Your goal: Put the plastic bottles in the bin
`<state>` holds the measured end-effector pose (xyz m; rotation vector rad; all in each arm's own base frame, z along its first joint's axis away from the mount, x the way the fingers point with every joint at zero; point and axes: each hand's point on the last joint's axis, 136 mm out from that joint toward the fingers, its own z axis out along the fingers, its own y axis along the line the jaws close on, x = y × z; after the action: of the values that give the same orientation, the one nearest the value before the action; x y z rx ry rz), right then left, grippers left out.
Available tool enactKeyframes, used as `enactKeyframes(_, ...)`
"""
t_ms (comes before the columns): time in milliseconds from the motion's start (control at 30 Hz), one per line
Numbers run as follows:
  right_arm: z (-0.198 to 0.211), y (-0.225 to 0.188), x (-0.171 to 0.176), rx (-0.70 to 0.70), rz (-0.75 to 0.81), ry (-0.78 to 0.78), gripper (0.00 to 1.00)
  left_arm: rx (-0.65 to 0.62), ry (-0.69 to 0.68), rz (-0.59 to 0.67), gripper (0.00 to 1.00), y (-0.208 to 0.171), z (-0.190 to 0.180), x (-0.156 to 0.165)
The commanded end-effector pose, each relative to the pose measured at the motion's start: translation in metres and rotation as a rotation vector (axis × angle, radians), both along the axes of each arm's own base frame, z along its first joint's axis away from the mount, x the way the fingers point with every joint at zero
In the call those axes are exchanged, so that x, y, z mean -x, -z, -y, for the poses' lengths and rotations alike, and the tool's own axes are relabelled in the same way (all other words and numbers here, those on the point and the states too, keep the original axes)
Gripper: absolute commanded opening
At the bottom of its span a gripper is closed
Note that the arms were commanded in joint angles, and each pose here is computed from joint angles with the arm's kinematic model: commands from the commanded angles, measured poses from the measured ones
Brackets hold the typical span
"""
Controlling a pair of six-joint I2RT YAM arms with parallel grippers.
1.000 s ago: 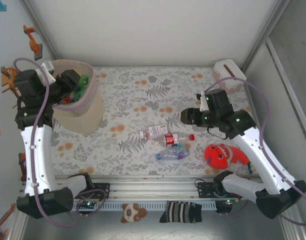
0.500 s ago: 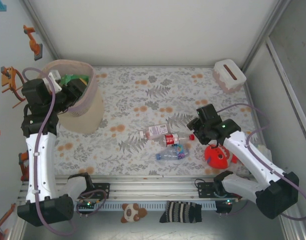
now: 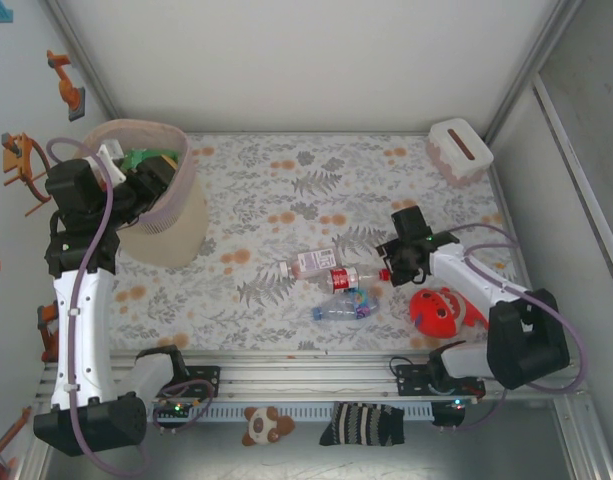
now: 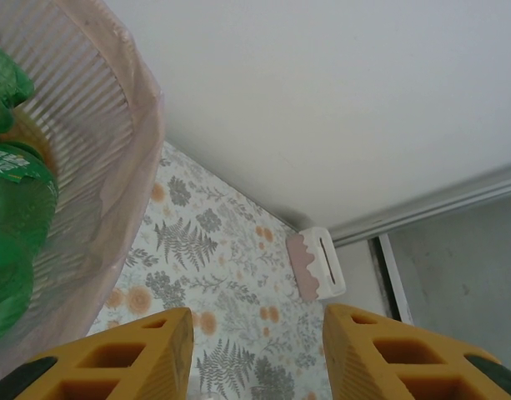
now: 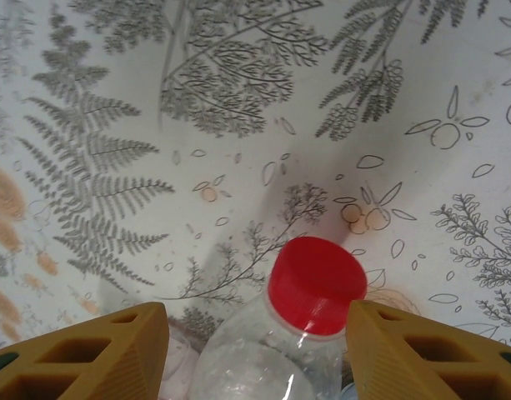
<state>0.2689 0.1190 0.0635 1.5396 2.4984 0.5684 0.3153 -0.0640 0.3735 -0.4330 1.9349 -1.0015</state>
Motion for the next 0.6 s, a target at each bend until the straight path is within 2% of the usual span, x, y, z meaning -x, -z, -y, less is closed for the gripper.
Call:
enactKeyframes(0,-0.001,0.009,-0.001,-0.044,-0.013,0.056,0.58,0.012,0.020,0.026,0.45,-0.006,0.005,0.002)
enactKeyframes(200,0.004,0.027,-0.002,-0.067,-0.040,0.093,0.57,0.016,0.028,0.025,0.44,-0.007,0.009,0.002)
enactKeyframes(567,0.001,0.047,-0.011,-0.133,-0.063,0.136,0.48,0.013,0.036,0.037,0.44,-0.013,0.013,0.002)
